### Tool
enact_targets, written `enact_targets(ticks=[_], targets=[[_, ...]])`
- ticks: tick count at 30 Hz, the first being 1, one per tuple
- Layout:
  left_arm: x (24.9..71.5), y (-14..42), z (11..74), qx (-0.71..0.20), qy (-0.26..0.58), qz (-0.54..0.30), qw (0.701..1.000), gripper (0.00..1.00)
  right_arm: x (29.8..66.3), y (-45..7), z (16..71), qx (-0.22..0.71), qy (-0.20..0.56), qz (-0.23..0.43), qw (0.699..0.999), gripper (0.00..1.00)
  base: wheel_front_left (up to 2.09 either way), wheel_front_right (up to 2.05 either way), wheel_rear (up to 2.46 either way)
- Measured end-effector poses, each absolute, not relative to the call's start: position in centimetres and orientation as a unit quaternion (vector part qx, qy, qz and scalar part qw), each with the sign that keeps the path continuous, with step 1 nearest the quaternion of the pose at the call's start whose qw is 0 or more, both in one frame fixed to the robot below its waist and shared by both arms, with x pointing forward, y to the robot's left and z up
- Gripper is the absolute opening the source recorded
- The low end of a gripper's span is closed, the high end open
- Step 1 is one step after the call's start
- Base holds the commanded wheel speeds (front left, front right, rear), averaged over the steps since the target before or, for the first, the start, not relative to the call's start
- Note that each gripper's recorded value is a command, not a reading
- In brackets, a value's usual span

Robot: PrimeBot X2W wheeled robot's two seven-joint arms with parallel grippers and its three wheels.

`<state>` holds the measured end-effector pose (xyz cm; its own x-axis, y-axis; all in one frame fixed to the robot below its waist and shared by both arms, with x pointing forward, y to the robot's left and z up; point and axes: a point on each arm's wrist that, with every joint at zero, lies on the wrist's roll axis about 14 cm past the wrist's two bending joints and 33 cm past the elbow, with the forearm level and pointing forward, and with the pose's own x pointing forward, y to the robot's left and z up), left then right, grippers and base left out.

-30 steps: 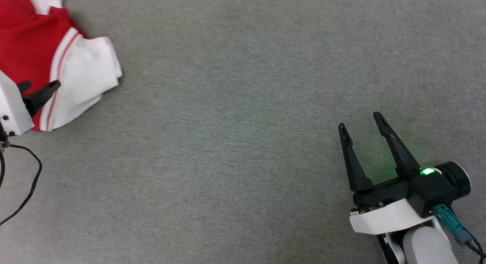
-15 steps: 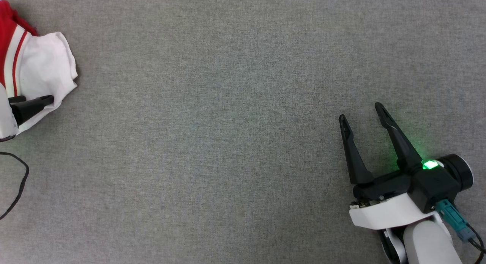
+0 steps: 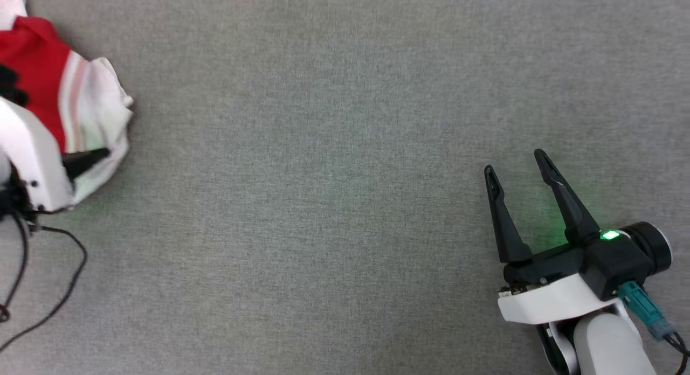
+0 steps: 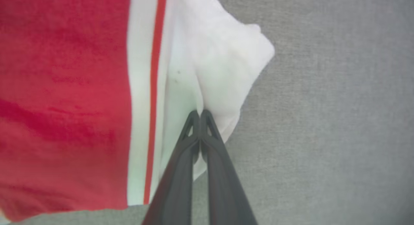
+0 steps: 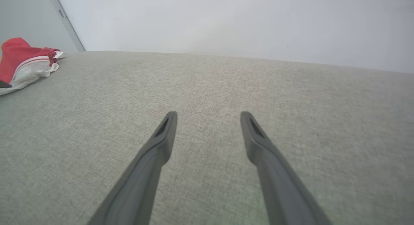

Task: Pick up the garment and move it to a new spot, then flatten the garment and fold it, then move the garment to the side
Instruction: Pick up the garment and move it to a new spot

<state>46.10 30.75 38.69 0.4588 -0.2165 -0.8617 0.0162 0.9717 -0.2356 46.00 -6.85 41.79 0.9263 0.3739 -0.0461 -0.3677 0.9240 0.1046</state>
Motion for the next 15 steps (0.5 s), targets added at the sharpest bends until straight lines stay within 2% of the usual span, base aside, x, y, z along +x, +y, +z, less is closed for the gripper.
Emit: enact_targets(ticks=[9, 15], targets=[[45.4, 22.9, 44.5, -0.1, 0.425, -0.195, 0.878, 0.0, 44.6, -8.5, 46.1, 0.054, -0.007, 0.166, 0.985, 1.0, 0.0, 0.0, 0.0], [43.7, 16.1, 48.3, -0.107, 0.366, -0.297, 0.875, 0.0, 43.2, -10.0, 48.8, 0.057, -0.033, 0.146, 0.987, 1.0, 0.0, 0.0, 0.0]])
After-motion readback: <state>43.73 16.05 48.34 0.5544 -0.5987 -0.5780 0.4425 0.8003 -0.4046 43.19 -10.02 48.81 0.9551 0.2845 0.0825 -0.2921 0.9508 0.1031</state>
